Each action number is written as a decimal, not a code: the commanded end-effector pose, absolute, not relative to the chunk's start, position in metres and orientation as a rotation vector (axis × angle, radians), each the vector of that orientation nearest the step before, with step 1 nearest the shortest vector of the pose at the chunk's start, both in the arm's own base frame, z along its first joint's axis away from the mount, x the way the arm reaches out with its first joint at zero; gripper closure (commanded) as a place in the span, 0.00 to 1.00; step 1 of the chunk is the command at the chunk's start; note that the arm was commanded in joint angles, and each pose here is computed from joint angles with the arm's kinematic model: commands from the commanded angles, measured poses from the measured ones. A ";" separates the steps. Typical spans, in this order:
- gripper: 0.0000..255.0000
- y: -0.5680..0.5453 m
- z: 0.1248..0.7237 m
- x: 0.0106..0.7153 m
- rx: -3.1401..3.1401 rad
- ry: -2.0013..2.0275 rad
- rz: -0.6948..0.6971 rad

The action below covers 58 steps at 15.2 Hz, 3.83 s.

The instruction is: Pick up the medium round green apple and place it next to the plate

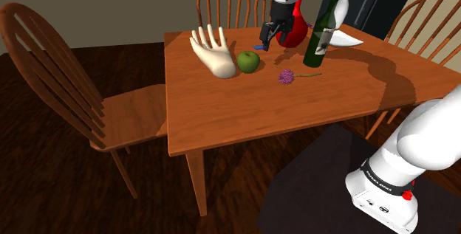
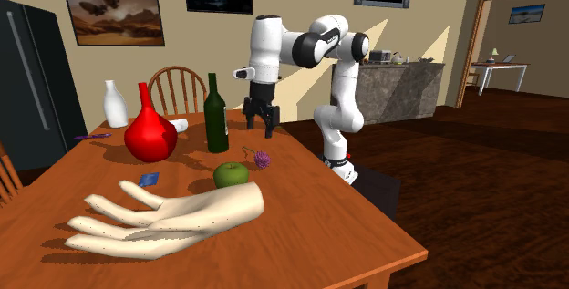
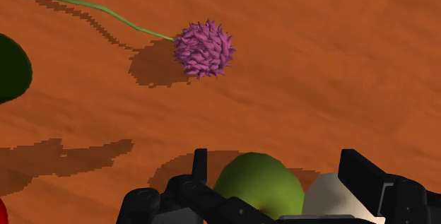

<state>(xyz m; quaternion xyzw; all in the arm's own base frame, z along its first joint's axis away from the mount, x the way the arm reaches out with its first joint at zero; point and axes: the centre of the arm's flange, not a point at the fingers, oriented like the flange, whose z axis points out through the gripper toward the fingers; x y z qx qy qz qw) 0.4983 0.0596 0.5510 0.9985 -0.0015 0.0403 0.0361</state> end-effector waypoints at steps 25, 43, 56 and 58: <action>1.00 0.069 0.495 0.597 3.071 -0.051 0.219; 1.00 0.069 0.554 0.597 3.071 -0.051 0.219; 1.00 0.069 0.622 0.597 3.071 -0.051 0.219; 1.00 0.069 0.633 0.597 3.071 -0.051 0.219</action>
